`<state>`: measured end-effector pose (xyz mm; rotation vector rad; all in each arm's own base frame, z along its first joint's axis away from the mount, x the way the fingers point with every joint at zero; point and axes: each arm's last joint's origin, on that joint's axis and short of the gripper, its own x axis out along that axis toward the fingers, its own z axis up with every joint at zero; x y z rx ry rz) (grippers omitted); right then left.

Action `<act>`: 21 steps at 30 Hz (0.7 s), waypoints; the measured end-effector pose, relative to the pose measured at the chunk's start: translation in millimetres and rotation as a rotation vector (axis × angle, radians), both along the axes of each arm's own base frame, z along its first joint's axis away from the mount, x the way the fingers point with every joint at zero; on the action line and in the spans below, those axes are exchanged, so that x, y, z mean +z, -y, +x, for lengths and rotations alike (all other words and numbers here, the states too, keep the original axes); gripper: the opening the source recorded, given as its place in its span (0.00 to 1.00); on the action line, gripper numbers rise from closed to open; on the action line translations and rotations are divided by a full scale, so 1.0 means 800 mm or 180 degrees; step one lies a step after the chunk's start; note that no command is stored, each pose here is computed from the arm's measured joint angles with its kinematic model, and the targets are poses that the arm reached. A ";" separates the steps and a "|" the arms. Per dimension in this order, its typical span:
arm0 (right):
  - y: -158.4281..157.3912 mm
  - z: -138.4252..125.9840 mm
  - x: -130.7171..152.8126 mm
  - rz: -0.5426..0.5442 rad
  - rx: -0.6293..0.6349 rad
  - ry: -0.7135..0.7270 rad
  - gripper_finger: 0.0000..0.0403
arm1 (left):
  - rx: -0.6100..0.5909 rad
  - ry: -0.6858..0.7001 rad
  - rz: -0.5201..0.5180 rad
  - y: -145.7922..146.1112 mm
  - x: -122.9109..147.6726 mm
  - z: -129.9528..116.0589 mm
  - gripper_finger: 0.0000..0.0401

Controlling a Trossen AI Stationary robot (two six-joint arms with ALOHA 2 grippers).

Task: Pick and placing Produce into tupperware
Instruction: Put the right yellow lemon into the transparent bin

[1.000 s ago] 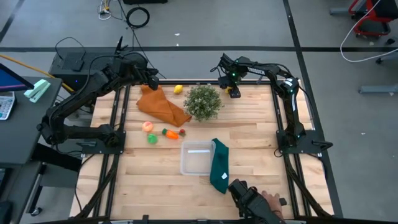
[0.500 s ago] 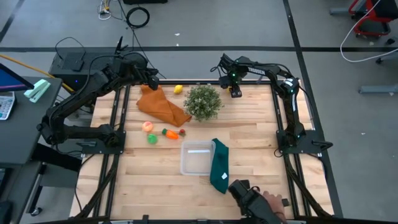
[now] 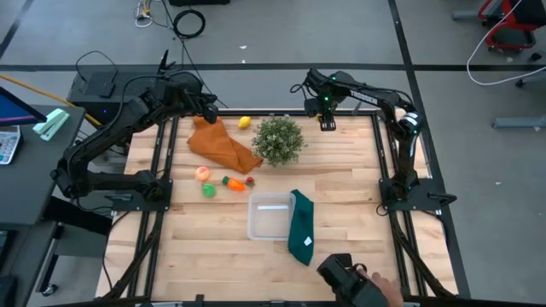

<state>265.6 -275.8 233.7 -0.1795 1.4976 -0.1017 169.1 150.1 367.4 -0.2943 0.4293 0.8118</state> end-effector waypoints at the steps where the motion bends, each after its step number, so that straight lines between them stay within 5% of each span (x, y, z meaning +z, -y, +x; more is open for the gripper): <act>1: -0.005 0.000 0.009 -0.0037 -0.0005 0.0041 0.44 | 0.0000 0.0000 0.0000 0.000 0.000 0.000 0.08; 12: -0.090 -0.001 0.097 -0.0236 -0.0016 0.0450 0.44 | -0.0002 -0.0002 0.0004 0.000 0.000 0.000 0.09; 21: -0.180 0.010 0.126 -0.0056 0.0156 0.0480 0.44 | -0.0001 0.0003 -0.0003 0.000 0.000 0.000 0.08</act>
